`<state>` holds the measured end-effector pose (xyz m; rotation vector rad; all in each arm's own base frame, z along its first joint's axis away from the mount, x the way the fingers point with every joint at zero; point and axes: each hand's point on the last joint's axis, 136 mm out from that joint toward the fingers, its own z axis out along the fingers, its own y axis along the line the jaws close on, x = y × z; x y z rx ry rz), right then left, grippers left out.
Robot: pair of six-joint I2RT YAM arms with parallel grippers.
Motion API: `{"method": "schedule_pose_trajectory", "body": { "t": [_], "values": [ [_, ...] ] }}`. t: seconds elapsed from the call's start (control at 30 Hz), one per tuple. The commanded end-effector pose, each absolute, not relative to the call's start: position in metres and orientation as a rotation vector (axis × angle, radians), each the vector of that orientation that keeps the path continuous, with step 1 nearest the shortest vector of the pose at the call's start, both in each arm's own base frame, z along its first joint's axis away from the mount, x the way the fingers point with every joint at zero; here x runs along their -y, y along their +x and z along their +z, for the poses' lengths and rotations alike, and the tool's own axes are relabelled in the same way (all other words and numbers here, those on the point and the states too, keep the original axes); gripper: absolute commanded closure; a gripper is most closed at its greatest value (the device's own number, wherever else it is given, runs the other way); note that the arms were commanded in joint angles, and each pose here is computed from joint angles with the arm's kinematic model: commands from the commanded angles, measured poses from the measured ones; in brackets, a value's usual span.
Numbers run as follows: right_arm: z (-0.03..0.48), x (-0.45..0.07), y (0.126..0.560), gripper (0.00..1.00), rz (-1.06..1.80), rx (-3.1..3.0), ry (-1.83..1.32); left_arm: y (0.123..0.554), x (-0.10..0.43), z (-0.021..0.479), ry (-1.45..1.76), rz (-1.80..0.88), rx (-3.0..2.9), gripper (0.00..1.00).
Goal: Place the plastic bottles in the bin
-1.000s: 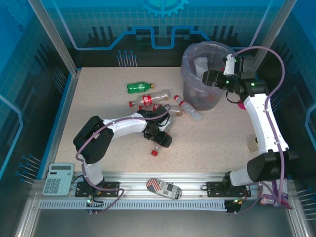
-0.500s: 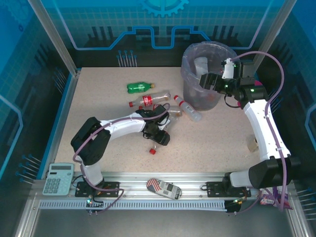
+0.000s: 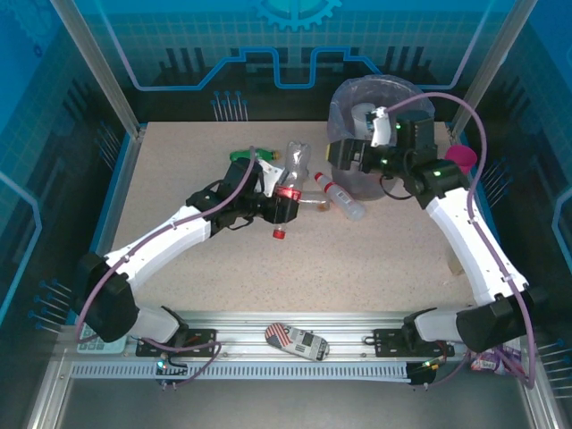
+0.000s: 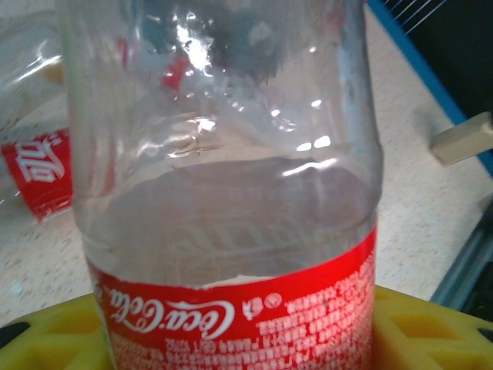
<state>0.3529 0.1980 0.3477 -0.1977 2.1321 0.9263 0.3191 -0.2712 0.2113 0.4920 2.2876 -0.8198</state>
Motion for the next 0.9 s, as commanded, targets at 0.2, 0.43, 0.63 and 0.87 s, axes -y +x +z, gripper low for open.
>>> {"method": "schedule_pose_trajectory", "body": {
  "t": [0.2,0.43,0.63,0.87],
  "values": [
    [0.316,-0.264,0.380,0.11,1.115,-2.142,-0.237,0.315,0.293,0.235,0.519,-1.042,-2.141,0.52],
    [0.296,-0.272,0.397,0.20,1.133,-2.170,-0.201,0.311,0.299,0.237,0.558,-1.090,-2.126,0.52],
    [0.294,-0.271,0.398,0.39,1.117,-2.176,-0.204,0.314,0.302,0.236,0.559,-1.093,-2.131,0.51],
    [0.311,-0.261,0.402,0.45,1.068,-2.140,-0.233,0.323,0.292,0.233,0.504,-1.033,-2.146,0.06]
  ]
}}
